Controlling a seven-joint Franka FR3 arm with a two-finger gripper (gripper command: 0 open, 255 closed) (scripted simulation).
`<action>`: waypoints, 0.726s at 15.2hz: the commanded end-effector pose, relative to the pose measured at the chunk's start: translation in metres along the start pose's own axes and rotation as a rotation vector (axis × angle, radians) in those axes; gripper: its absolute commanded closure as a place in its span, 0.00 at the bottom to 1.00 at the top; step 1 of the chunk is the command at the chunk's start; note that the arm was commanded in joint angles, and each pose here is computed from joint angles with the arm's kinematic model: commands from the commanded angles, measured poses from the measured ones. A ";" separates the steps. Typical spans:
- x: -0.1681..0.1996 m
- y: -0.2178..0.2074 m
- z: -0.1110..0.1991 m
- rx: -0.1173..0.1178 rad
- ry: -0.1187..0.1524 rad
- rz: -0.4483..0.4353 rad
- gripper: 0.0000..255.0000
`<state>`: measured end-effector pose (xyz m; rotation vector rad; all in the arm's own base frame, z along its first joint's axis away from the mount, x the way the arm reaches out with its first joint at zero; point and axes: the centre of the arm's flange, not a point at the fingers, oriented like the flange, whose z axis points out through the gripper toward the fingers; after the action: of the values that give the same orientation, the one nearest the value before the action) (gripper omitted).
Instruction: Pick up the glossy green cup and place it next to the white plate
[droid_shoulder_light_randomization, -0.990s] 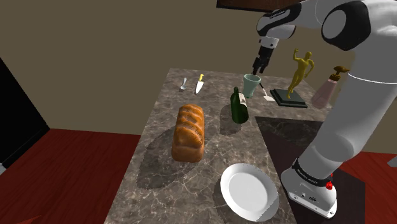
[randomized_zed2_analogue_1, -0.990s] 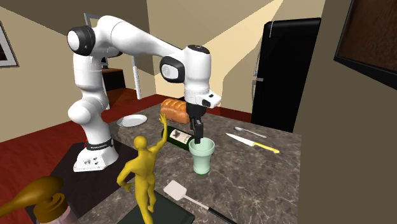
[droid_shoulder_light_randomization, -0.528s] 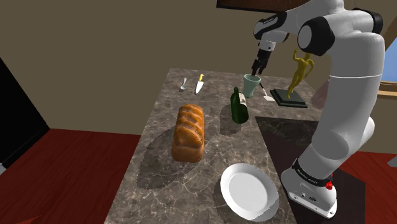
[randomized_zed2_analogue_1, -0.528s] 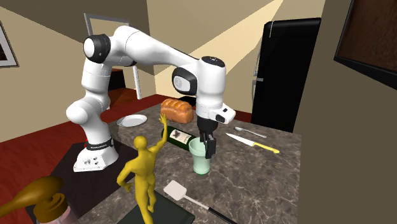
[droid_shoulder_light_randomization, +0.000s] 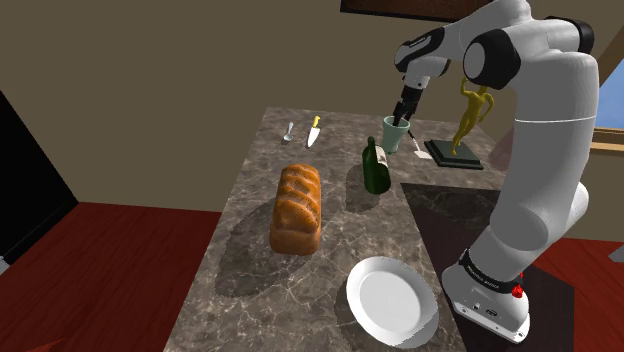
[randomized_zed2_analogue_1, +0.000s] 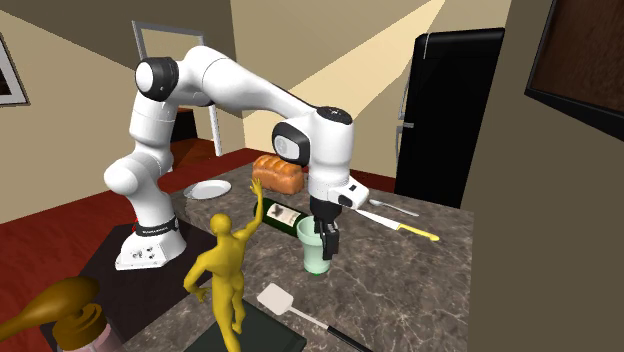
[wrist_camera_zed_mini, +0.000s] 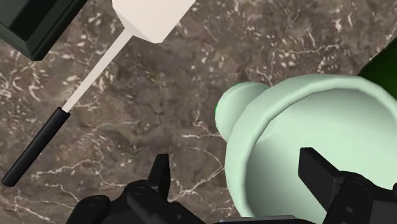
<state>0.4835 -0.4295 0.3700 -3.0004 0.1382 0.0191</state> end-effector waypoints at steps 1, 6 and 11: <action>0.000 0.000 0.001 0.000 0.000 0.000 0.00; 0.000 0.000 0.001 0.000 0.000 0.000 1.00; 0.000 0.000 0.001 0.000 0.000 0.000 1.00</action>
<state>0.4835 -0.4293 0.3694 -2.9998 0.1372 0.0181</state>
